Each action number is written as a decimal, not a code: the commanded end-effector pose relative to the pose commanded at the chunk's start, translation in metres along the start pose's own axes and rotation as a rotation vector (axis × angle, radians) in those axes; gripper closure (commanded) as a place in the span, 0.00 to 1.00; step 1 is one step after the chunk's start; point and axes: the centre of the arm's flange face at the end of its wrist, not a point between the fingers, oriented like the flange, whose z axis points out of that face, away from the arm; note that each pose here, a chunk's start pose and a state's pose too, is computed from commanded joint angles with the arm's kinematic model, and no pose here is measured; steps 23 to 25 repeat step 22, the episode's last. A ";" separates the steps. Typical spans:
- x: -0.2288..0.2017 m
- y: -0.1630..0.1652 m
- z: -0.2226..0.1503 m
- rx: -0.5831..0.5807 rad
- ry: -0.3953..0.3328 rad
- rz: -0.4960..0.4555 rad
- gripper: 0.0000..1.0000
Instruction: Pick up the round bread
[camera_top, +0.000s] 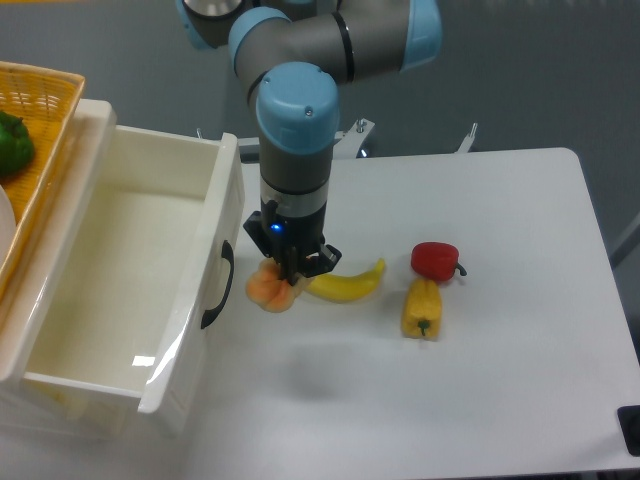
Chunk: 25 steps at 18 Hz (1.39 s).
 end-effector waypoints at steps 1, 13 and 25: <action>0.001 0.001 -0.004 0.008 -0.001 -0.001 0.90; -0.003 0.008 -0.016 0.013 -0.014 0.038 0.90; -0.023 0.028 -0.017 -0.003 -0.005 0.024 0.90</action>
